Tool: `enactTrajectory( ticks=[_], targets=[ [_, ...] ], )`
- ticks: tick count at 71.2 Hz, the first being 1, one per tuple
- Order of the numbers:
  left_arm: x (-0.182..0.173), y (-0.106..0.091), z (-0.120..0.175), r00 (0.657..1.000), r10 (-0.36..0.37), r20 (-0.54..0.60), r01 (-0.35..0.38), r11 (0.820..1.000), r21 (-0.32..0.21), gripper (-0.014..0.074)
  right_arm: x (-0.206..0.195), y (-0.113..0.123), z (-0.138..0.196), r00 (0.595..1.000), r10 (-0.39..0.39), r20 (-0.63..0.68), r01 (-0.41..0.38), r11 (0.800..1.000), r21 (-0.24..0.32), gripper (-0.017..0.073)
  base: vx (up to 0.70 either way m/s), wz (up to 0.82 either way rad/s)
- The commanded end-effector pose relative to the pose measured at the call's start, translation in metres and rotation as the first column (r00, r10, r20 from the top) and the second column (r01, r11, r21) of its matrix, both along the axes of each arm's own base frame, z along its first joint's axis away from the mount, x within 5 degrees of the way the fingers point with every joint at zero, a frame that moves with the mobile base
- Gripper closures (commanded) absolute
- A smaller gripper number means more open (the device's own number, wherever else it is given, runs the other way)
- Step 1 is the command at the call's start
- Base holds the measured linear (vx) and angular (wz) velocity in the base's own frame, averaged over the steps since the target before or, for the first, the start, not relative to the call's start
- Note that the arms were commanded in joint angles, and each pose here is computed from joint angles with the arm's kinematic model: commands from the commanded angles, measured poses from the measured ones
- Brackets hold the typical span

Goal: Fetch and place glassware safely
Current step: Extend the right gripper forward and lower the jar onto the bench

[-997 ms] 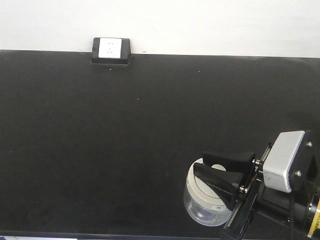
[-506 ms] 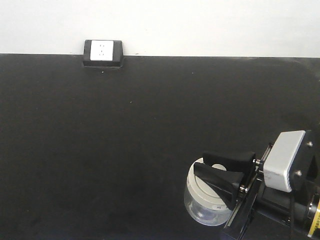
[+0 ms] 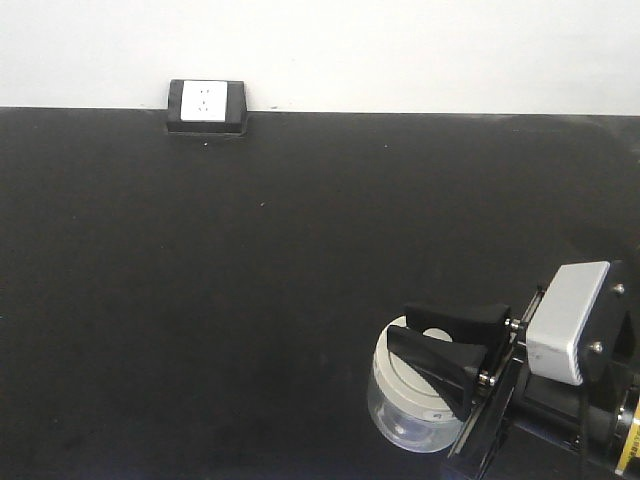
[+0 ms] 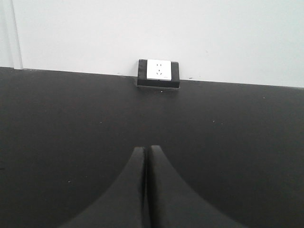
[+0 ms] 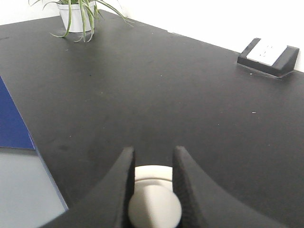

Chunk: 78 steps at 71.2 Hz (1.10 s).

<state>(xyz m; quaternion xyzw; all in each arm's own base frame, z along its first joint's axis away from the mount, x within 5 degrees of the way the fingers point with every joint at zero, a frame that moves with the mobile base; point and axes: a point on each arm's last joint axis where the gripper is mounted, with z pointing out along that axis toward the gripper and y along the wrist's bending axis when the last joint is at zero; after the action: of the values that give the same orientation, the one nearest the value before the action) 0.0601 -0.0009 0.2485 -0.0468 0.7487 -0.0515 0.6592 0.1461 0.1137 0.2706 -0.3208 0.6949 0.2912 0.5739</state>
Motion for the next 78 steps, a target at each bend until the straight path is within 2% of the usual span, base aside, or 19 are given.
enactTrajectory(
  ticks=[1,13,21,30,34,36,45,58,64,78],
  targets=[
    [0.001,0.000,0.015,0.996,0.000,0.090,0.001,1.000,-0.014,0.0601,-0.001,0.003,0.017,0.998,0.030,0.047,-0.033,0.997,0.075,0.0560,0.00,0.00],
    [0.001,0.000,0.015,0.996,0.000,0.090,0.001,1.000,-0.014,0.0601,-0.001,0.003,0.017,0.998,0.031,0.047,-0.034,0.996,0.077,0.0560,0.00,0.00],
    [0.001,0.000,0.015,0.996,0.000,0.090,0.001,1.000,-0.014,0.0601,-0.001,0.003,0.019,0.999,0.026,0.041,-0.030,0.993,0.116,0.0560,0.00,0.00],
    [0.001,0.000,0.015,0.996,0.000,0.090,0.001,1.000,-0.014,0.0601,0.012,-0.003,0.022,0.994,-0.105,-0.002,0.104,0.979,0.175,0.0559,0.00,0.00],
    [0.001,0.000,0.015,0.996,0.000,0.090,0.001,1.000,-0.014,0.0601,0.020,-0.004,0.023,0.988,-0.153,0.016,0.149,0.978,0.147,0.0559,0.00,0.00],
    [0.001,0.000,0.015,0.996,0.000,0.090,0.001,1.000,-0.014,0.0601,0.027,-0.003,0.023,0.984,-0.171,0.037,0.166,0.980,0.113,0.0559,0.00,0.00],
    [0.001,0.000,0.015,0.996,0.000,0.090,0.001,1.000,-0.014,0.0601,0.050,0.005,0.028,0.975,-0.202,0.090,0.194,0.977,0.083,0.0557,0.00,0.00],
    [0.001,0.000,0.015,0.996,0.000,0.090,0.001,1.000,-0.014,0.0601,0.092,0.020,0.027,0.962,-0.256,0.090,0.245,0.962,0.120,0.0552,0.00,0.00],
    [0.001,0.000,0.015,0.996,0.000,0.090,0.001,1.000,-0.014,0.0601,0.110,0.026,0.016,0.957,-0.282,0.074,0.272,0.955,0.122,0.0550,0.00,0.00],
    [0.001,0.000,0.015,0.996,0.000,0.090,0.001,1.000,-0.014,0.0601,0.141,0.035,-0.018,0.941,-0.335,0.039,0.324,0.931,0.168,0.0543,0.00,0.00]
  ],
)
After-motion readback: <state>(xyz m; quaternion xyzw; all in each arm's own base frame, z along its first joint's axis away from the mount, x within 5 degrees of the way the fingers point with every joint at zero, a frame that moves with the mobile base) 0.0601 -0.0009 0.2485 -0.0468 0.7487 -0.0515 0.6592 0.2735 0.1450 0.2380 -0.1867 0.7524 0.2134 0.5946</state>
